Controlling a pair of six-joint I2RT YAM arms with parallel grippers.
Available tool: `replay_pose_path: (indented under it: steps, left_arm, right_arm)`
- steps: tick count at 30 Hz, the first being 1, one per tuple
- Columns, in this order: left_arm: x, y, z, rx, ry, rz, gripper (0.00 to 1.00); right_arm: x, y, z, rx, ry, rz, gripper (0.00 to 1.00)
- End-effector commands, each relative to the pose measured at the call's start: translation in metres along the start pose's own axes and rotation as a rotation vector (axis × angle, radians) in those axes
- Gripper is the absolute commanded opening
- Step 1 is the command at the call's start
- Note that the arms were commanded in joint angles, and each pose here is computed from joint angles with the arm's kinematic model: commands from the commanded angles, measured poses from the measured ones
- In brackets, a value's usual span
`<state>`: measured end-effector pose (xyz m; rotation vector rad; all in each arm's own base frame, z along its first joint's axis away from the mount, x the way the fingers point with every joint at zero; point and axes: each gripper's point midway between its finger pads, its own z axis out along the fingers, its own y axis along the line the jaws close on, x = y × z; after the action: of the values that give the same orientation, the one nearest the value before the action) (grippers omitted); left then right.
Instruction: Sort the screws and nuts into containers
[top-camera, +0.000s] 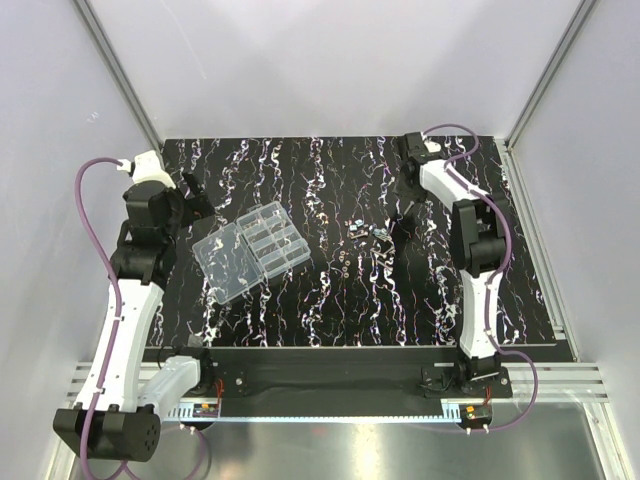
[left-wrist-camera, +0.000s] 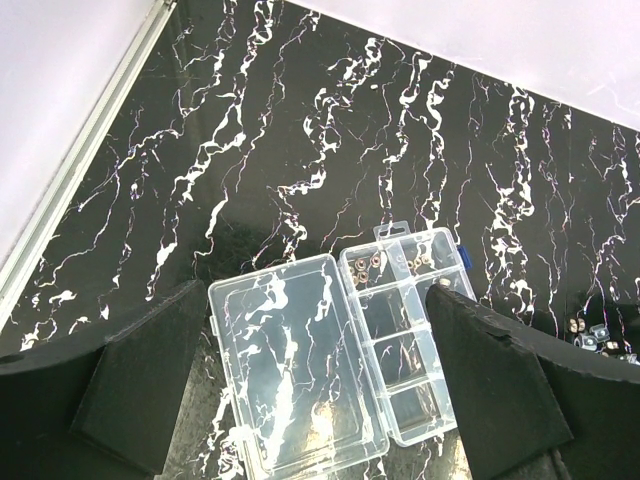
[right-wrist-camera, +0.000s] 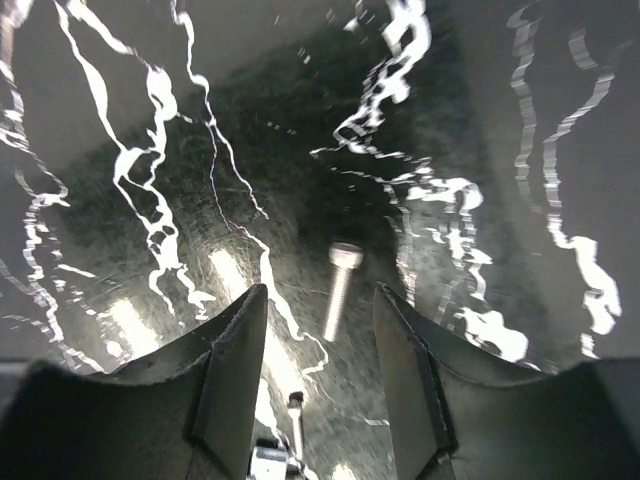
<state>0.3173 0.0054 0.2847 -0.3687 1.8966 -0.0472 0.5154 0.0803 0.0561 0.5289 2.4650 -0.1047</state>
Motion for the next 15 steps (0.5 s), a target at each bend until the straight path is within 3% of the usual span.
replay_pose_path:
  steps: [1,15]
  left_arm:
    - [-0.013,-0.006,0.000,0.023,-0.039,0.011,0.99]
    - [-0.011,-0.007,0.002,0.026,-0.027,0.013,0.99]
  right_arm:
    - [-0.021,0.012,0.006,-0.003,-0.067,0.020,0.53]
    - [0.013,-0.021,0.016,0.126,-0.013,0.038,0.51]
